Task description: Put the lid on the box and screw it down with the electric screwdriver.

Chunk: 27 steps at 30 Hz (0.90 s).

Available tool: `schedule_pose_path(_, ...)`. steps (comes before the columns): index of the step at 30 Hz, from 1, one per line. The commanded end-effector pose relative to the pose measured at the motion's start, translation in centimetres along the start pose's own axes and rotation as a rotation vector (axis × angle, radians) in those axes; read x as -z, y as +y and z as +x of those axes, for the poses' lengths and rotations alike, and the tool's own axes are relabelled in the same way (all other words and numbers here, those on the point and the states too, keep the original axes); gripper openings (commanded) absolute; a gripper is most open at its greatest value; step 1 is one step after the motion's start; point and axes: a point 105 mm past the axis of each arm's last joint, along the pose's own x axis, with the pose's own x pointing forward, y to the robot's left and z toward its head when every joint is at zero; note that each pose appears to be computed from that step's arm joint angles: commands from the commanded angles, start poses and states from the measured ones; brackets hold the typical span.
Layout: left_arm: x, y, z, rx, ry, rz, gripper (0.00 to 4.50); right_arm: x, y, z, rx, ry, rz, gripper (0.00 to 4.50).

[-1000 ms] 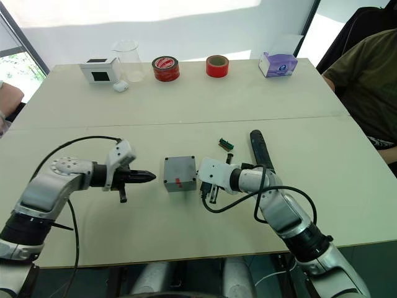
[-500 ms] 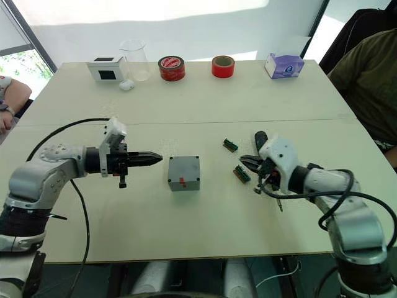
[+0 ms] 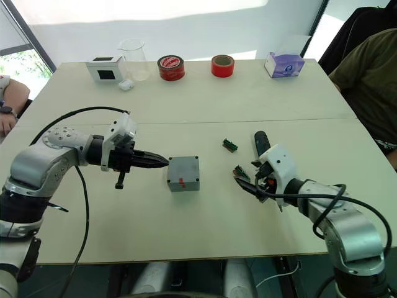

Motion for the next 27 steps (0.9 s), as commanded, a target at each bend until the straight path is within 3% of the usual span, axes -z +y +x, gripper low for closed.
schedule_pose_path(1,-0.1,-0.6,-0.5,-0.005,0.009,0.013,0.00,-0.4,0.3,0.3,0.010,-0.018,-0.025,2.26)
schedule_pose_path(5,0.4,-0.7,-1.0,-0.034,0.023,-0.002,0.00,-0.3,0.1,0.8,0.046,-0.010,-0.008,1.01)
schedule_pose_path(23,0.3,-0.7,-0.9,-0.065,0.010,-0.009,0.00,-0.4,-1.1,1.4,0.116,0.002,-0.003,1.01)
schedule_pose_path(26,0.4,-0.7,-0.9,-0.065,0.010,-0.010,0.00,-0.4,-1.3,1.3,0.130,0.005,-0.002,1.67)
schedule_pose_path(27,0.4,-0.7,-0.9,-0.065,0.010,-0.010,0.00,-0.4,-1.3,1.3,0.132,0.006,-0.002,2.12)
